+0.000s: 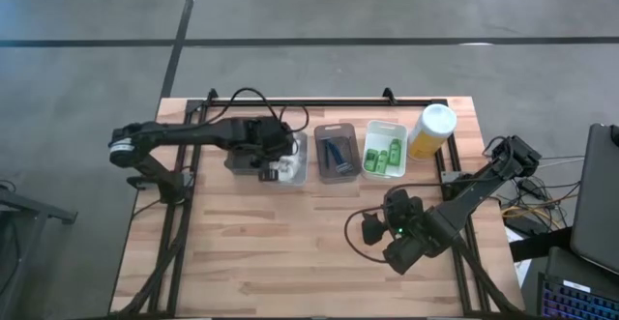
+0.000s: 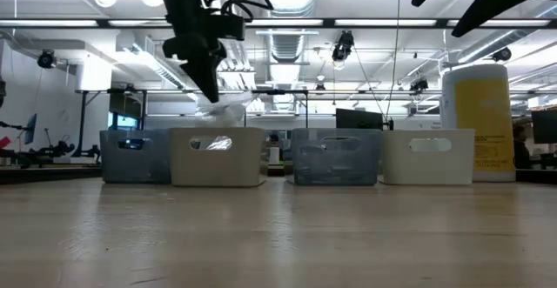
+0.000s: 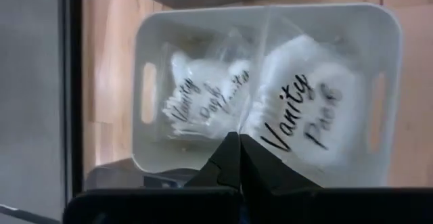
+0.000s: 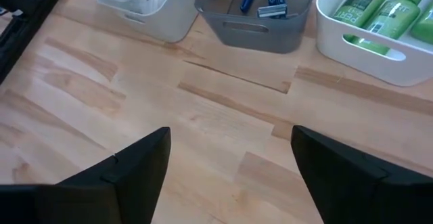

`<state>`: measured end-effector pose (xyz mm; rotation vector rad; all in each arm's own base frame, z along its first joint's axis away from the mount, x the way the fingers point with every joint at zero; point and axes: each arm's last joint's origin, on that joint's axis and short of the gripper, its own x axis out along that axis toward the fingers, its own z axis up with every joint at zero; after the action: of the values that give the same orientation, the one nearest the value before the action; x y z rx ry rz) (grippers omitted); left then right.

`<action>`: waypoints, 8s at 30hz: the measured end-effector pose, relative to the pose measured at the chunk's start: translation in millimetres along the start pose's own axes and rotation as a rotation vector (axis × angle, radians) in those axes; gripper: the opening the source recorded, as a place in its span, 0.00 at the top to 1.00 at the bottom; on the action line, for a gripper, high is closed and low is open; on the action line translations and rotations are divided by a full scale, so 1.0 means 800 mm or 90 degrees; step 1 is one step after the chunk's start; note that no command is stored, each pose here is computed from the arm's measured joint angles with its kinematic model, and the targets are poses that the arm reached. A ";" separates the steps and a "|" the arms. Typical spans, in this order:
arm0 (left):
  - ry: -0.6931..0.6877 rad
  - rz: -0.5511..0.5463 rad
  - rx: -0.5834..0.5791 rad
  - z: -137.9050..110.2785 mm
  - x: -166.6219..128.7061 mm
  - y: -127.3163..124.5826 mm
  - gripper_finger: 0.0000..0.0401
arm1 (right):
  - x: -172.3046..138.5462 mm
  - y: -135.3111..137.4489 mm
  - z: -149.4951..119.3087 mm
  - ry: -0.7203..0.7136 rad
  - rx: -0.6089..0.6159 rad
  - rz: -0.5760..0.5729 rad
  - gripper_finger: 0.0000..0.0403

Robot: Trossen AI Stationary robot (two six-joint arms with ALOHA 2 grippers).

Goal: Pick & Place Travel size toiletries
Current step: Put the white cotton pack into the gray bin, then return to Home Position

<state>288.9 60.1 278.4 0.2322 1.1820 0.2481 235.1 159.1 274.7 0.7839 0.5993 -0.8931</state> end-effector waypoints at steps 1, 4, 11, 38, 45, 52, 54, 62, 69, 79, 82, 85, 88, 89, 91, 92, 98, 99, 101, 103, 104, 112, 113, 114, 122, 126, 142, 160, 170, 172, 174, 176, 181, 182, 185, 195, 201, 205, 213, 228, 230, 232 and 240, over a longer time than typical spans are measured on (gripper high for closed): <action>-0.003 0.003 0.002 0.000 0.000 0.002 1.00 | 0.000 0.000 0.000 0.000 0.005 0.000 0.23; 0.001 0.006 0.008 -0.002 0.003 0.007 1.00 | 0.000 0.000 0.000 0.000 0.017 0.000 0.21; -0.005 -0.030 0.015 -0.002 0.004 0.007 1.00 | 0.000 0.000 0.000 -0.001 0.024 -0.001 0.16; -0.032 -0.042 -0.093 -0.004 -0.004 -0.013 0.48 | 0.011 0.002 0.012 -0.005 -0.021 -0.018 0.15; -0.109 -0.090 -0.151 0.001 -0.072 -0.015 0.39 | 0.005 0.006 0.013 0.067 -0.126 -0.017 0.10; -0.198 -0.187 -0.351 -0.013 -0.135 -0.011 0.38 | -0.012 0.017 0.021 0.114 -0.171 0.025 0.12; -0.223 -0.218 -0.360 -0.020 -0.149 -0.014 0.38 | -0.015 0.022 0.021 0.111 -0.203 0.050 0.13; -0.297 -0.306 -0.319 -0.052 -0.187 -0.037 0.38 | -0.026 0.060 0.012 0.129 -0.272 0.277 0.19; -0.438 -0.385 -0.297 -0.071 -0.177 -0.057 0.38 | -0.015 0.074 -0.003 0.113 -0.258 0.429 0.24; -0.570 -0.485 -0.303 -0.127 -0.106 -0.083 0.38 | 0.001 0.050 -0.007 0.048 -0.245 0.532 0.32; -0.589 -0.519 -0.291 -0.148 -0.096 -0.087 0.38 | 0.011 0.032 0.003 0.045 -0.200 0.505 0.34; -0.594 -0.521 -0.294 -0.170 -0.087 -0.089 0.38 | 0.018 0.016 0.006 0.063 -0.106 0.488 0.36; -0.618 -0.518 -0.284 -0.186 -0.083 -0.089 0.38 | 0.015 0.010 0.011 0.022 -0.093 0.535 0.39; -0.629 -0.515 -0.278 -0.191 -0.083 -0.089 0.38 | 0.014 0.011 0.014 0.004 -0.089 0.568 0.39; -0.652 -0.508 -0.266 -0.199 -0.084 -0.087 0.38 | 0.015 0.008 0.019 -0.035 -0.072 0.645 0.40; -0.665 -0.502 -0.261 -0.202 -0.085 -0.086 0.38 | 0.016 0.006 0.022 -0.063 -0.064 0.685 0.41; -0.715 -0.468 -0.250 -0.220 -0.087 -0.075 0.38 | 0.029 -0.023 0.023 -0.241 -0.051 0.813 0.43; -0.717 -0.468 -0.249 -0.222 -0.087 -0.073 0.38 | 0.034 -0.028 0.023 -0.251 -0.045 0.814 0.42; -0.728 -0.472 -0.243 -0.227 -0.089 -0.070 0.38 | 0.045 -0.039 0.022 -0.257 -0.037 0.803 0.41; -0.738 -0.476 -0.233 -0.230 -0.092 -0.066 0.38 | 0.053 -0.047 0.022 -0.252 -0.029 0.795 0.40; -0.729 -0.474 -0.236 -0.232 -0.090 -0.066 0.38 | 0.057 -0.050 0.022 -0.250 -0.030 0.790 0.39; -0.736 -0.416 -0.282 -0.240 -0.088 -0.054 0.38 | 0.075 -0.087 0.035 -0.244 -0.048 0.843 0.32; -0.736 -0.409 -0.286 -0.240 -0.087 -0.053 0.38 | 0.075 -0.094 0.038 -0.246 -0.053 0.855 0.32; -0.737 -0.402 -0.291 -0.240 -0.087 -0.052 0.38 | 0.075 -0.102 0.041 -0.248 -0.058 0.862 0.31; -0.738 -0.315 -0.384 -0.241 -0.084 -0.042 0.38 | 0.044 -0.150 0.057 -0.317 -0.144 0.960 0.24; -0.740 -0.281 -0.407 -0.242 -0.083 -0.039 0.38 | 0.043 -0.174 0.057 -0.283 -0.171 0.930 0.21; -0.735 -0.237 -0.430 -0.242 -0.080 -0.037 0.38 | 0.063 -0.240 0.046 -0.339 -0.235 0.779 0.11; -0.723 -0.240 -0.431 -0.244 -0.071 -0.040 0.38 | 0.086 -0.260 0.034 -0.303 -0.299 0.597 0.21; -0.698 -0.309 -0.386 -0.261 -0.033 -0.068 0.38 | 0.089 -0.259 0.032 -0.293 -0.313 0.585 0.29; -0.697 -0.321 -0.378 -0.265 -0.021 -0.075 0.38 | 0.089 -0.259 0.032 -0.293 -0.312 0.585 0.30; -0.692 -0.327 -0.373 -0.270 -0.008 -0.080 0.38 | 0.089 -0.259 0.032 -0.293 -0.313 0.585 0.32; -0.674 -0.329 -0.376 -0.273 0.007 -0.085 0.38 | 0.089 -0.259 0.032 -0.293 -0.312 0.585 0.33; -0.744 -0.319 -0.379 -0.270 0.013 -0.086 0.38 | 0.089 -0.259 0.032 -0.291 -0.314 0.585 0.37; -0.748 -0.320 -0.377 -0.269 0.012 -0.086 0.38 | 0.089 -0.259 0.031 -0.289 -0.316 0.583 0.37; -0.745 -0.329 -0.371 -0.269 0.012 -0.088 0.38 | 0.090 -0.258 0.031 -0.288 -0.318 0.581 0.39; -0.739 -0.370 -0.344 -0.268 0.010 -0.096 0.38 | 0.090 -0.258 0.031 -0.287 -0.319 0.580 0.44; -0.739 -0.369 -0.344 -0.268 0.010 -0.096 0.38 | 0.090 -0.258 0.031 -0.286 -0.320 0.579 0.43; -0.739 -0.369 -0.344 -0.269 0.011 -0.096 0.38 | 0.090 -0.258 0.031 -0.286 -0.320 0.579 0.40; -0.739 -0.369 -0.344 -0.269 0.011 -0.096 0.38 | 0.090 -0.258 0.031 -0.286 -0.320 0.579 0.32; -0.739 -0.370 -0.344 -0.269 0.011 -0.096 0.38 | 0.088 -0.261 0.039 -0.319 -0.284 0.578 0.21; -0.739 -0.369 -0.344 -0.269 0.011 -0.096 0.38 | 0.087 -0.264 0.044 -0.339 -0.265 0.572 0.20; -0.739 -0.369 -0.344 -0.269 0.011 -0.096 0.38 | 0.088 -0.266 0.050 -0.366 -0.261 0.550 0.19; -0.738 -0.369 -0.344 -0.268 0.011 -0.096 0.38 | 0.095 -0.269 0.062 -0.412 -0.362 0.547 0.13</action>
<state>97.4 0.2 169.3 -0.4149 -0.0241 -0.0995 96.4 0.8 174.4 0.1487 -0.0943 -0.1183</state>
